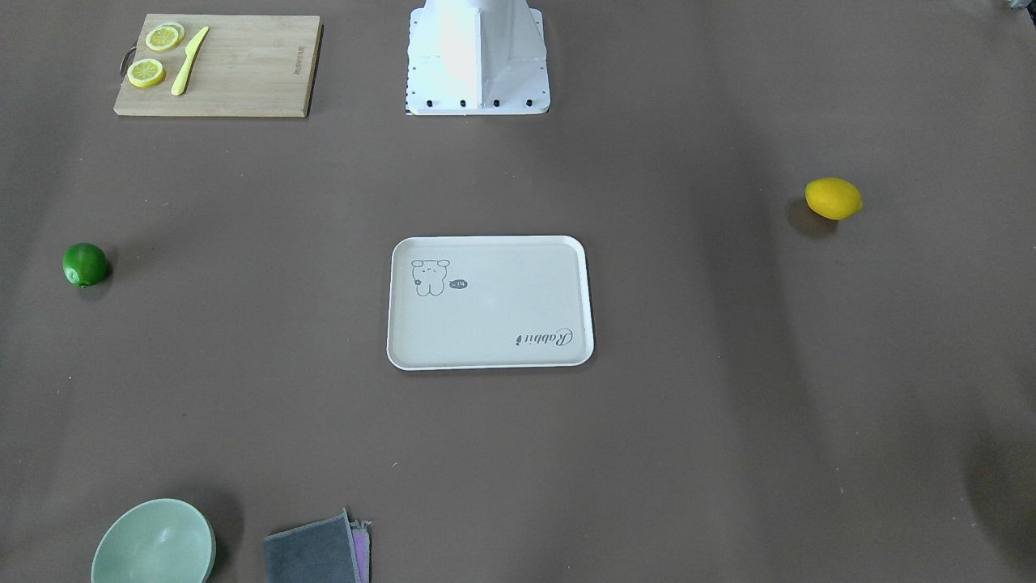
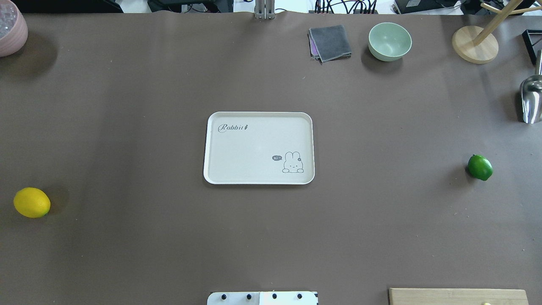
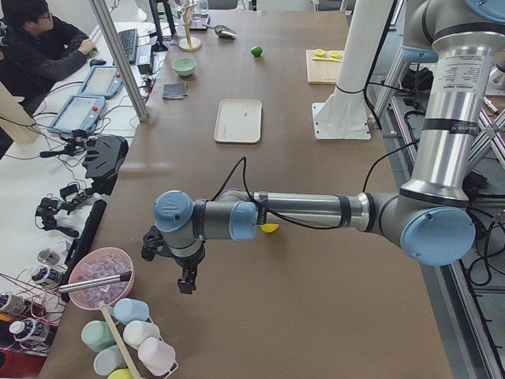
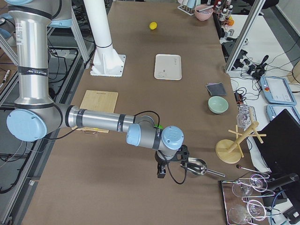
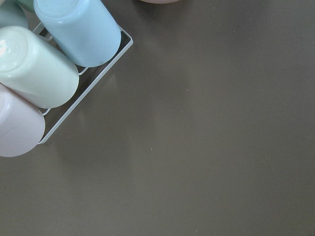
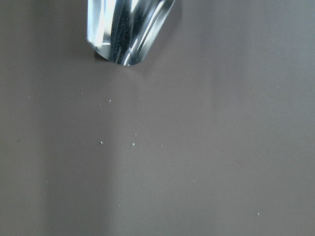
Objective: Place all lemons on tray
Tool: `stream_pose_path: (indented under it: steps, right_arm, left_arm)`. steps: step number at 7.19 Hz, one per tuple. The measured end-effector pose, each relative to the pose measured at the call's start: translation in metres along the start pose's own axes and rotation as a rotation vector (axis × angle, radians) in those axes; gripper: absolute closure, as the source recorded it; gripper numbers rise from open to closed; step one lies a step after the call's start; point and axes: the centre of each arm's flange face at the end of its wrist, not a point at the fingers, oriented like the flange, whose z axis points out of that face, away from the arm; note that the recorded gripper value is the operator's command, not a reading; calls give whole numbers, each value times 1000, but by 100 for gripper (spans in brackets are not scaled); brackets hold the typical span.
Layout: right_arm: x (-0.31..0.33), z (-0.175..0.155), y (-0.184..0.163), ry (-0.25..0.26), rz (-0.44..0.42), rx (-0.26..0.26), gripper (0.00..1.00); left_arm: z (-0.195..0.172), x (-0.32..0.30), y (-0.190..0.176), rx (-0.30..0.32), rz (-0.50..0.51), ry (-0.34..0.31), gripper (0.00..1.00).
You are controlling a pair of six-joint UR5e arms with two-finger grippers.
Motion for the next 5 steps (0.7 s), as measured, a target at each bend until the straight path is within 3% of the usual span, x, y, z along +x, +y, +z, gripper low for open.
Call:
stream_pose_path:
  steps: [5]
  right_arm:
    - [-1,-1,0,0,-2,3,0]
  left_arm:
    - [11,-3,6,16,24,-3,2]
